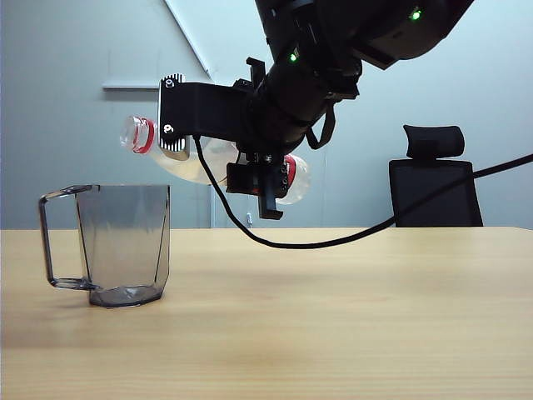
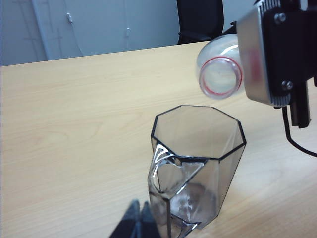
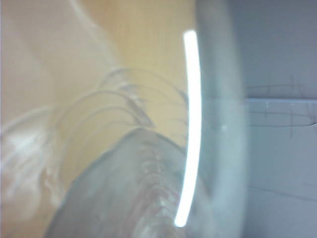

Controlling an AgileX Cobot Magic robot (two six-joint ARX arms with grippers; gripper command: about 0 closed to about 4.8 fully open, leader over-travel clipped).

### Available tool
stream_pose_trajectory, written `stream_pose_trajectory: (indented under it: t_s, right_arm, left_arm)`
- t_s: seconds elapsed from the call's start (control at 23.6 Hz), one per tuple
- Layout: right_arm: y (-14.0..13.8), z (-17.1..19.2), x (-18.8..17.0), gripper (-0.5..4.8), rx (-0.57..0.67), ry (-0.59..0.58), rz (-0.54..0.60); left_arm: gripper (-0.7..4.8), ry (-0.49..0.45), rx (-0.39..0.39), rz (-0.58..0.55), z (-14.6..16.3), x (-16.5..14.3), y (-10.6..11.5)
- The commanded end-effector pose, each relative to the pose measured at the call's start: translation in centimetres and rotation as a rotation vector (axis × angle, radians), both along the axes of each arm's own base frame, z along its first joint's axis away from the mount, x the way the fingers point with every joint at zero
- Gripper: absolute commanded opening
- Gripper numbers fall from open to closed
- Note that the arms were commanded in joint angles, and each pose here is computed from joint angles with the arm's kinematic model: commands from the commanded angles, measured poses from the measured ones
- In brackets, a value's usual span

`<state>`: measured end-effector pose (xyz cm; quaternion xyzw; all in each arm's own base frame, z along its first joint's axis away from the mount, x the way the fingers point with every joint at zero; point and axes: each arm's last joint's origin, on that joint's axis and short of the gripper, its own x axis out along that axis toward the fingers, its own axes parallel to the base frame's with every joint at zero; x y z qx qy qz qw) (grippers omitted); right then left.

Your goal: Pick up the mineral water bottle on the table and pour water into the mug until it's half full.

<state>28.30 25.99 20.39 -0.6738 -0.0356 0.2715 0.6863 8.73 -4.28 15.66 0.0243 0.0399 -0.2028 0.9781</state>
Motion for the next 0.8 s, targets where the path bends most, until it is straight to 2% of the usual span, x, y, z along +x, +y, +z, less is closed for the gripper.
stream_pose_trajectory:
  t_s: [0.04, 0.42, 0.8]
  right_arm:
    - [0.25, 1.61, 0.11, 2.60, 0.023, -0.097, 0.009]
    - [0.26, 2.14, 0.22, 2.60, -0.024, -0.182, 0.005]
    - [0.22, 2.16, 0.24, 2.60, -0.069, -0.204, -0.003]
  left_arm:
    - [-0.02, -0.008, -0.008, -0.001, 0.17, 0.00, 0.00]
    - [-0.02, -0.008, -0.007, -0.001, 0.16, 0.00, 0.00]
    - [-0.02, -0.008, -0.007, 0.000, 0.16, 0.00, 0.00]
